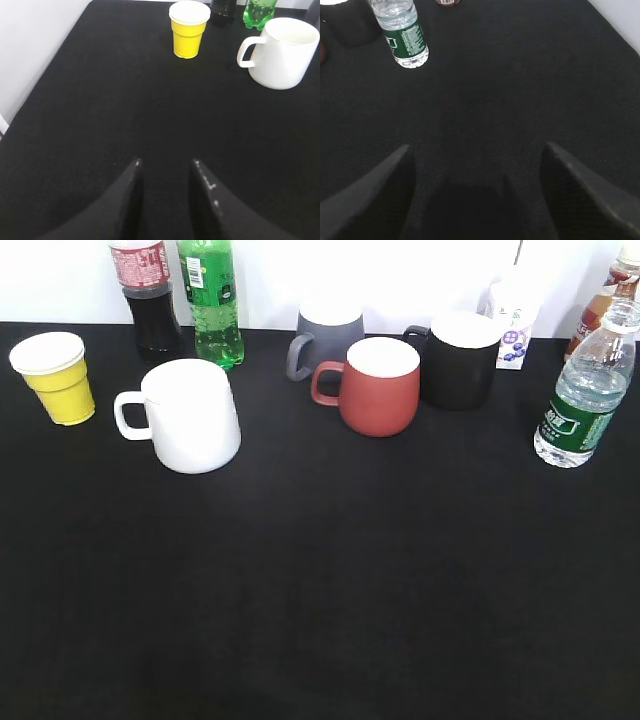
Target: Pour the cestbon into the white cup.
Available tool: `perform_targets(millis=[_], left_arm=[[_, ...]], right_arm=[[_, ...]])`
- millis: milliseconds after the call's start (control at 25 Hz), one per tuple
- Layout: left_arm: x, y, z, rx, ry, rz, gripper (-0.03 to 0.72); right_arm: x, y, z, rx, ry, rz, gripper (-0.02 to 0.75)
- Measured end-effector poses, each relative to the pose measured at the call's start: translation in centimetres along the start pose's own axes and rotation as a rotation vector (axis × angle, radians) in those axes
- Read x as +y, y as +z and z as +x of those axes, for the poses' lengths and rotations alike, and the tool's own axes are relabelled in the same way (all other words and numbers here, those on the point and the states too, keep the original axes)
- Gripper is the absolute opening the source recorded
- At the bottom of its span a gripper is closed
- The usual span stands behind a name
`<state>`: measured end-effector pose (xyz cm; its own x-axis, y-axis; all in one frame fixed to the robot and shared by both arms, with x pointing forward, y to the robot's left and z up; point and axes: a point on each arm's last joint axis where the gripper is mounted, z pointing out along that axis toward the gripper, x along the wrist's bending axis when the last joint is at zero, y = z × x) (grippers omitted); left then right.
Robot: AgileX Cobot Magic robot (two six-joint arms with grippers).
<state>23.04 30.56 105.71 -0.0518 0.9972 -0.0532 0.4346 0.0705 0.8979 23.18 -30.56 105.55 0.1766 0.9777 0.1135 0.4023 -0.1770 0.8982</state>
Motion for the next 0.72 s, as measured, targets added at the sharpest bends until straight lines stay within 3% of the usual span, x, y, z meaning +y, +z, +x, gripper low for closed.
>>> perform_targets(millis=[400, 480, 520, 640, 720], left_arm=[[0.0, 0.0, 0.0, 0.000, 0.000, 0.000, 0.241], [0.1, 0.2, -0.3, -0.035, -0.020, 0.015, 0.258], [0.5, 0.5, -0.7, -0.062, -0.036, 0.041, 0.320], [3.9, 0.9, -1.2, -0.092, -0.058, 0.051, 0.601], [7.5, 1.8, -1.3, -0.075, 0.010, -0.030, 0.642]], right_arm=[[0.0, 0.0, 0.0, 0.000, 0.000, 0.000, 0.591], [0.0, 0.0, 0.0, 0.000, 0.000, 0.000, 0.591], [0.0, 0.0, 0.0, 0.000, 0.000, 0.000, 0.591], [0.0, 0.0, 0.0, 0.000, 0.000, 0.000, 0.591], [0.0, 0.0, 0.0, 0.000, 0.000, 0.000, 0.591]])
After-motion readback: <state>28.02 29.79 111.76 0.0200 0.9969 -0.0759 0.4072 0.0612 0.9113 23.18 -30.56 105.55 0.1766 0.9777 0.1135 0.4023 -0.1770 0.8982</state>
